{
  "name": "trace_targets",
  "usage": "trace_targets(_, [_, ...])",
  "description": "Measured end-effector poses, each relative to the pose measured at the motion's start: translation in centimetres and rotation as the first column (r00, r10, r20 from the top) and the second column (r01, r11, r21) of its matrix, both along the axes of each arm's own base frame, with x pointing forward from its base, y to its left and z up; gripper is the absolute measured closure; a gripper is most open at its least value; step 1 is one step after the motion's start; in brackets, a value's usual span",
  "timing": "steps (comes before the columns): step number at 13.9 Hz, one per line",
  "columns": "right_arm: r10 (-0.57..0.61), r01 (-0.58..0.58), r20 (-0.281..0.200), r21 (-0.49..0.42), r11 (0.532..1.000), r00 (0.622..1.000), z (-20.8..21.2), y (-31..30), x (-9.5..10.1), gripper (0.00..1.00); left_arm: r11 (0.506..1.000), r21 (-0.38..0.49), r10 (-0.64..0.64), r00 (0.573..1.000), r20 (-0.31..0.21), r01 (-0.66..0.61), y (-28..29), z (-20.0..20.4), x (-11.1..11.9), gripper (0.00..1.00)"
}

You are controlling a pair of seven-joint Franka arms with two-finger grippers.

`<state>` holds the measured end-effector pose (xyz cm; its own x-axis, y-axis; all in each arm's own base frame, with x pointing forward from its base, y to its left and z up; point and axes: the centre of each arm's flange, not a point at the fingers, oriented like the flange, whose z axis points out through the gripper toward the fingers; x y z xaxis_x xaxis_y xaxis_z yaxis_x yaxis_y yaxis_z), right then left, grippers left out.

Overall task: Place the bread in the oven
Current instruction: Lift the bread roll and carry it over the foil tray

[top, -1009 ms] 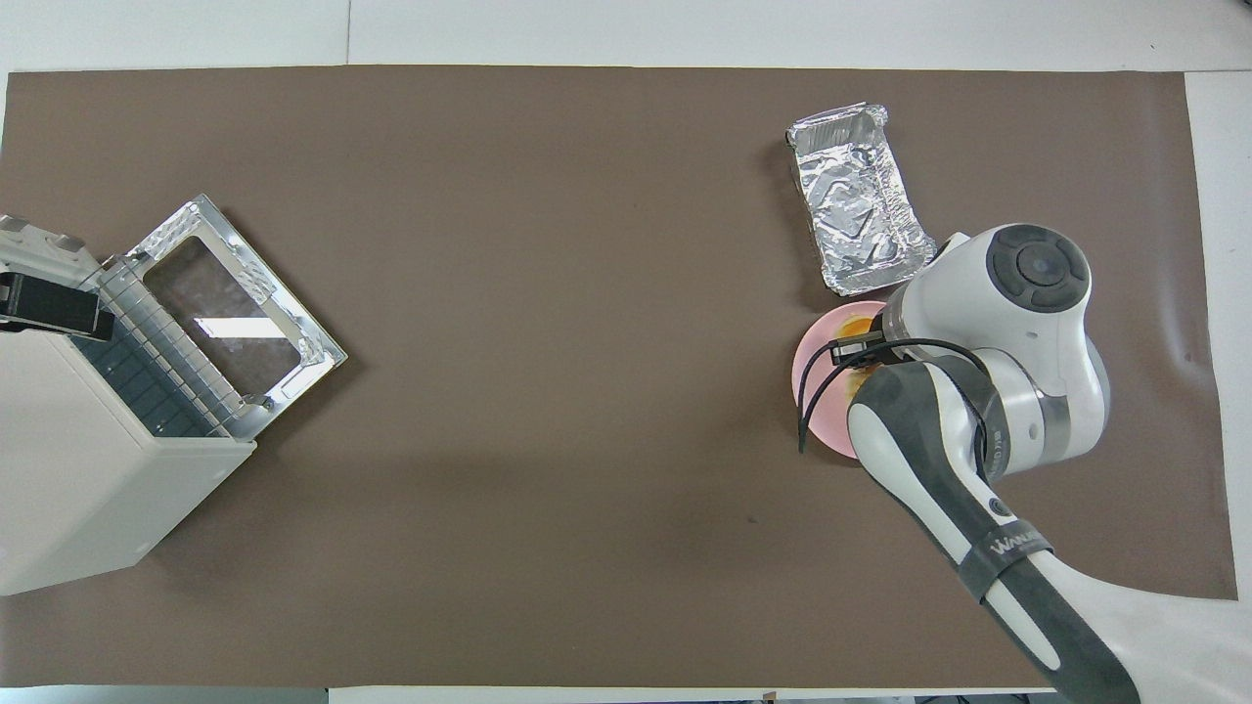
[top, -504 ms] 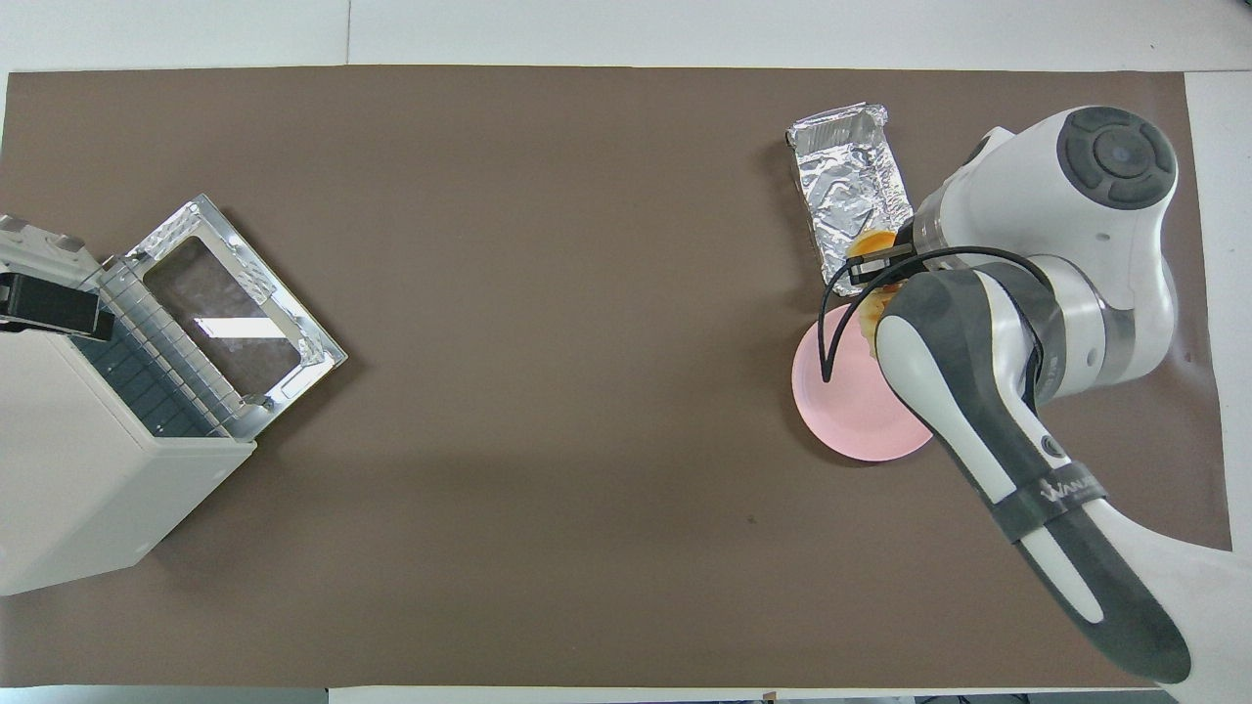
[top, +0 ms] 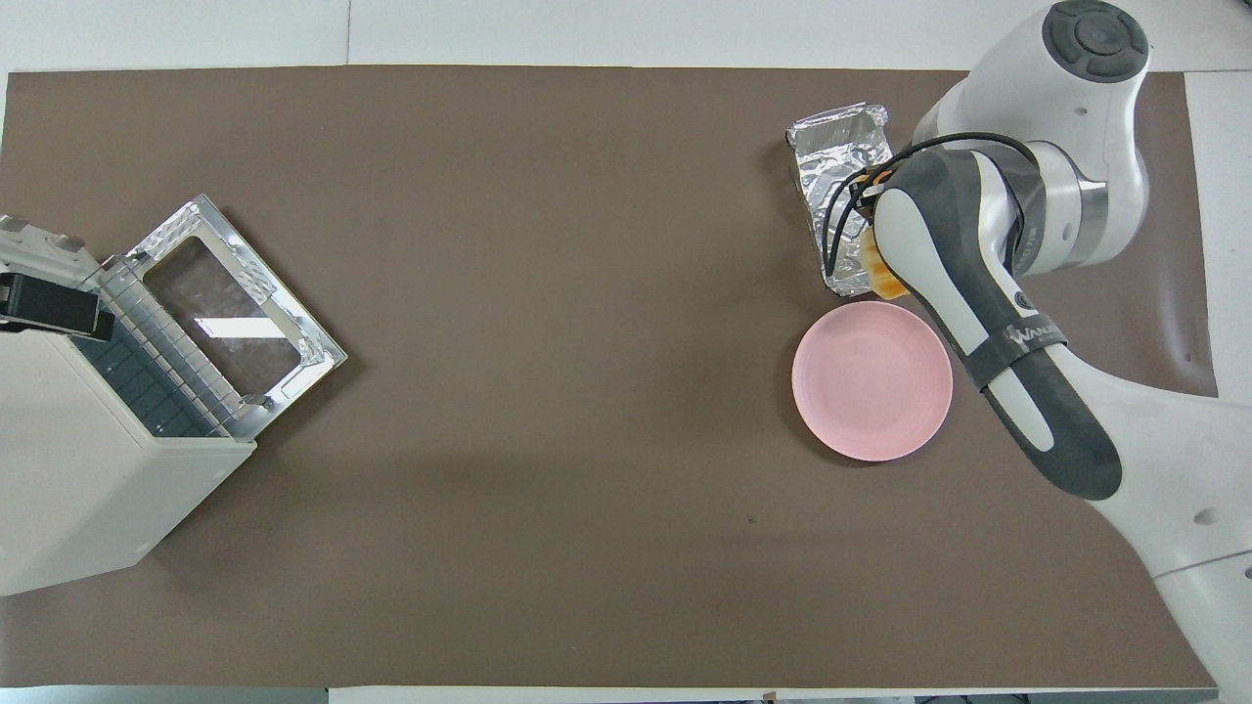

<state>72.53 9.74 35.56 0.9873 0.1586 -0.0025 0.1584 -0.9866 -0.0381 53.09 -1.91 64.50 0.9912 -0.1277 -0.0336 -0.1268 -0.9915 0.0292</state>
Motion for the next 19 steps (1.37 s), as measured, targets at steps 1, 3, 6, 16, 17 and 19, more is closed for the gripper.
trace_targets(1, [0.011,-0.011,0.000,0.000,1.000,1.000,-1.0,0.0,0.5,0.85,1.000,0.000,0.000,1.000,0.000,0.000,0.0,0.0,0.0,0.00])
trace_targets(3, [0.042,-0.042,0.008,0.002,0.999,0.999,-2.6,-0.2,1.2,0.85,1.000,0.000,0.000,1.000,0.000,0.000,0.0,0.0,0.0,0.00])
trace_targets(6, [0.047,-0.047,0.021,0.003,0.999,0.999,-4.9,-1.2,1.8,0.85,1.000,0.000,0.000,1.000,0.000,0.000,0.0,0.0,0.0,0.00])
trace_targets(16, [0.059,-0.059,0.037,0.007,0.998,0.998,-4.9,-0.6,1.9,0.24,1.000,0.000,0.000,1.000,0.000,0.000,0.0,0.0,0.0,0.00])
trace_targets(17, [0.060,-0.060,0.027,0.007,0.998,0.998,-4.5,-0.6,1.8,0.14,1.000,0.000,0.000,1.000,0.000,0.000,0.0,0.0,0.0,0.00])
trace_targets(19, [0.058,-0.058,0.003,0.005,0.998,0.998,-3.7,-0.9,1.5,0.00,1.000,0.000,0.000,1.000,0.000,0.000,0.0,0.0,0.0,0.00])
